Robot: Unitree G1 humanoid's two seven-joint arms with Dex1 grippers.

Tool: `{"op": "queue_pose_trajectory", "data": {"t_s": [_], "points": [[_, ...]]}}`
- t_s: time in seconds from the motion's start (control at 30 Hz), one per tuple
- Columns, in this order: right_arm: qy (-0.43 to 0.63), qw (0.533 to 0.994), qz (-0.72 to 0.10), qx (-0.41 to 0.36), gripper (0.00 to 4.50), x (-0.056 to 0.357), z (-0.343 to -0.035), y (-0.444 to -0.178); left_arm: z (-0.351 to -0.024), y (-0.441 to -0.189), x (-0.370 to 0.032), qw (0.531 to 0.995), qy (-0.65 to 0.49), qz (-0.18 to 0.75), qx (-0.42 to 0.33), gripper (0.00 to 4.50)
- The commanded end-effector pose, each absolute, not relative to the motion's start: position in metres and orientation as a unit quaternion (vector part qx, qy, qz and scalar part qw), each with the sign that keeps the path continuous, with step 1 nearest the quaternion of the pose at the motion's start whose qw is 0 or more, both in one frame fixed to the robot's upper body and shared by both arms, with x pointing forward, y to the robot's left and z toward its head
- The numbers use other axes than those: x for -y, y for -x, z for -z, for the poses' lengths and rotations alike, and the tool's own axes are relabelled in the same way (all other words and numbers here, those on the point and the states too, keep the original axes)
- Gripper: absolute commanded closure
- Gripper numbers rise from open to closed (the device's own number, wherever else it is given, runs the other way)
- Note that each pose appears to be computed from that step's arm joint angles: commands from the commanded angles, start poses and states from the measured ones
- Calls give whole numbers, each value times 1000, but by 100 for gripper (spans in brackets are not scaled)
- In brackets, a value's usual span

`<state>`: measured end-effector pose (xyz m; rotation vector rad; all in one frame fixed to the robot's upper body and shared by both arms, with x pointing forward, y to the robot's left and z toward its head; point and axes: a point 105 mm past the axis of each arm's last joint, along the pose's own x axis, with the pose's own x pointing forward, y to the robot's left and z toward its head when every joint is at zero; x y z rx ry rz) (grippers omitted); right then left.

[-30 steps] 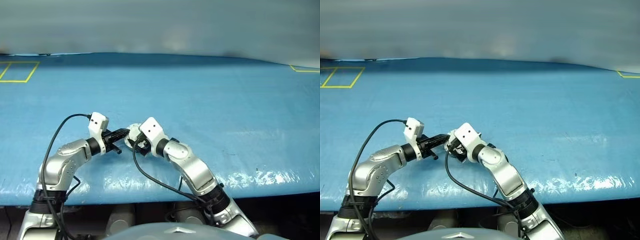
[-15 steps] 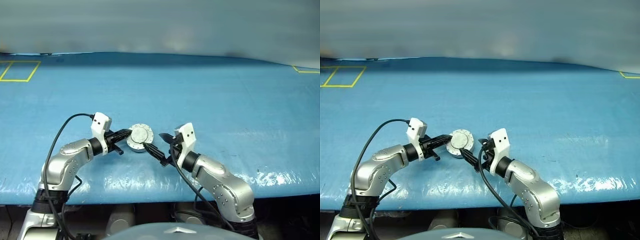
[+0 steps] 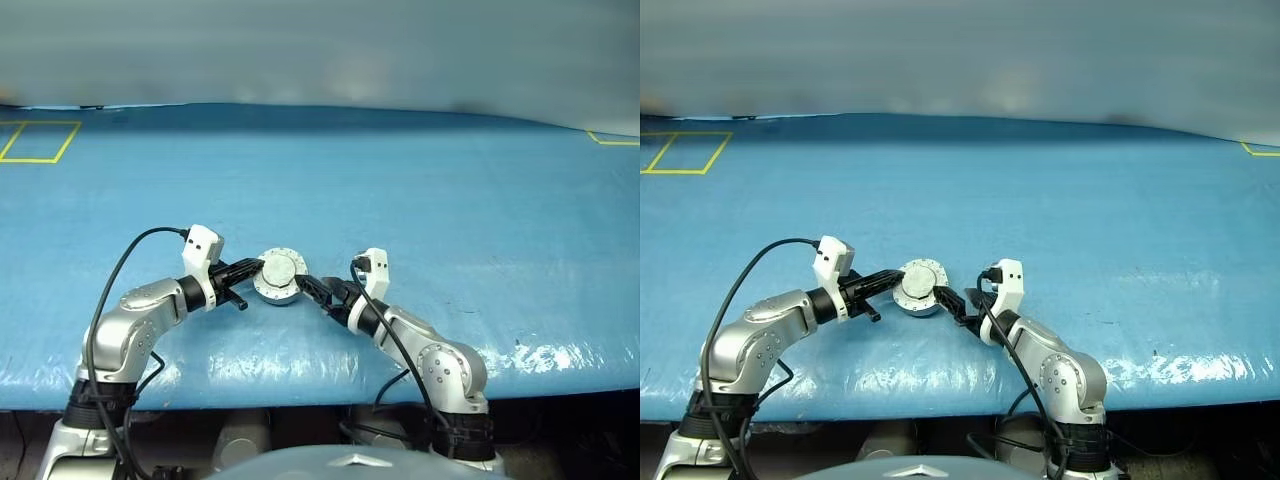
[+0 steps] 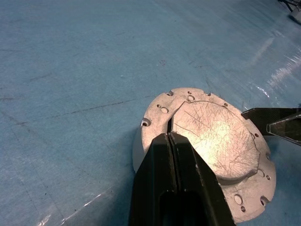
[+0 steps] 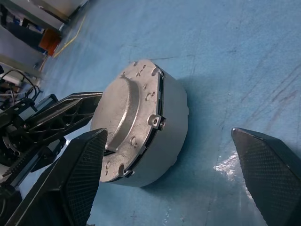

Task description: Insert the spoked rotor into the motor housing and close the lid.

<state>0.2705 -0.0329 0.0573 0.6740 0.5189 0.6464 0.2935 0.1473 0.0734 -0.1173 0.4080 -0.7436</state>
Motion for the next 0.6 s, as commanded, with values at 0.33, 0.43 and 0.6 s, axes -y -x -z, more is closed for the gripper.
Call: {"op": "queue_pose_trajectory", "data": {"t_s": [0.33, 0.43, 0.6], "points": [[-486, 753, -372, -241, 4, -19, -91, -267, -66, -288, -145, 905, 65, 359, -217, 450], [-506, 730, -376, -264, 4, -26, -87, -264, -66, -288, -145, 906, 64, 359, -216, 450], [-544, 703, -355, -290, 96, -26, -78, -264, -66, -288, -144, 905, 63, 361, -217, 450]]}}
